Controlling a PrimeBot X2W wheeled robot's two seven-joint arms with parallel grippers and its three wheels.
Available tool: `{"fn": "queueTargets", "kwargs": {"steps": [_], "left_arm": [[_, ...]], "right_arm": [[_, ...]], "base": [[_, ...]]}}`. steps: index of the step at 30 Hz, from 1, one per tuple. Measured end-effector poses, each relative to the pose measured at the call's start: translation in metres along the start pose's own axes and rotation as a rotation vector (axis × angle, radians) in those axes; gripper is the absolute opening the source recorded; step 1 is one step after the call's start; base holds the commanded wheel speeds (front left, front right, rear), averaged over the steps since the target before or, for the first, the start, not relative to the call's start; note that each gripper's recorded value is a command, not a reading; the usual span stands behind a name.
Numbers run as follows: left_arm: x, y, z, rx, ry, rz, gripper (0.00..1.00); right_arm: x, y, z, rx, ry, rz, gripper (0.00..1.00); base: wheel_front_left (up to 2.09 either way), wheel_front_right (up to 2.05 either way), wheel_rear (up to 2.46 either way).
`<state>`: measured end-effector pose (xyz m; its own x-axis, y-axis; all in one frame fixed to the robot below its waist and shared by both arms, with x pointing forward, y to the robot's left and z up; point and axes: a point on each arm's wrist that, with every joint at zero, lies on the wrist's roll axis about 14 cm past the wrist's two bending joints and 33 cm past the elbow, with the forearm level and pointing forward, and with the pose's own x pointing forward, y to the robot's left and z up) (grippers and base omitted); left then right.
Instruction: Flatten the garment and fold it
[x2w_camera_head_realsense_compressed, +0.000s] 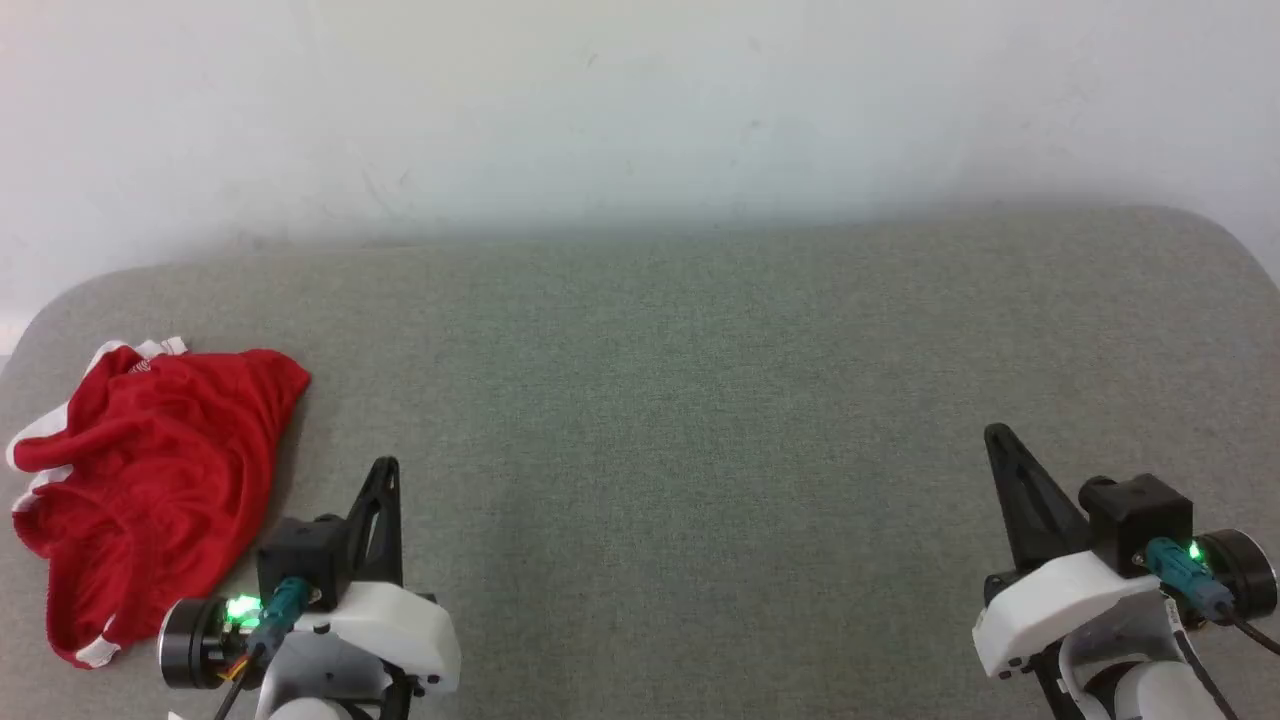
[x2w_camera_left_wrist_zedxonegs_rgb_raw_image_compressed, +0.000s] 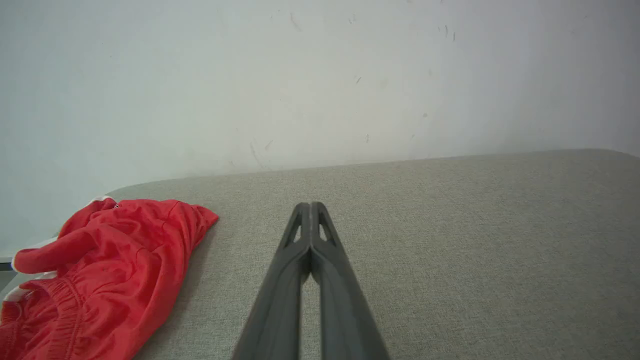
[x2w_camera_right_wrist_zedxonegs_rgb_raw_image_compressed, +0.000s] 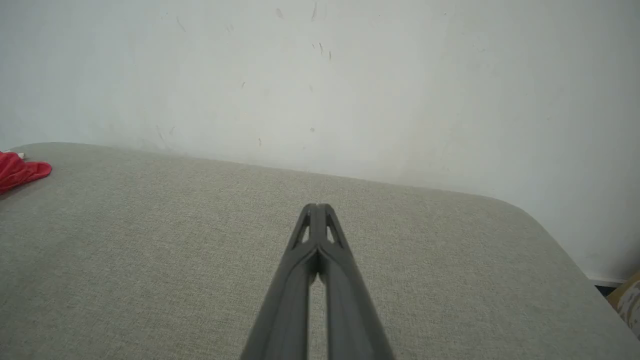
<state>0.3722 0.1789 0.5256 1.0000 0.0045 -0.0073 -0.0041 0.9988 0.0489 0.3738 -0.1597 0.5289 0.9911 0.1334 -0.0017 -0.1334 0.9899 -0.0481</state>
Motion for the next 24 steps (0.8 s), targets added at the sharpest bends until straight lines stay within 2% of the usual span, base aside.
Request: {"fn": "queueTargets", "kwargs": {"steps": [22,23,24], "left_arm": [[0.0,0.0,0.0,0.0,0.0,0.0,0.0],[0.0,0.0,0.0,0.0,0.0,0.0,1.0],[0.0,-0.0001,-0.0001,0.0,0.001,0.0,1.0]], "right_arm": [[0.0,0.0001,0.0,0.0,0.0,0.0,0.0],[0.0,0.0001,0.0,0.0,0.0,0.0,1.0],[0.0,0.0,-0.0001,0.0,0.0,0.0,1.0]], "base": [[0.0,0.0,0.0],[0.0,0.0,0.0],[0.0,0.0,0.0]]}}
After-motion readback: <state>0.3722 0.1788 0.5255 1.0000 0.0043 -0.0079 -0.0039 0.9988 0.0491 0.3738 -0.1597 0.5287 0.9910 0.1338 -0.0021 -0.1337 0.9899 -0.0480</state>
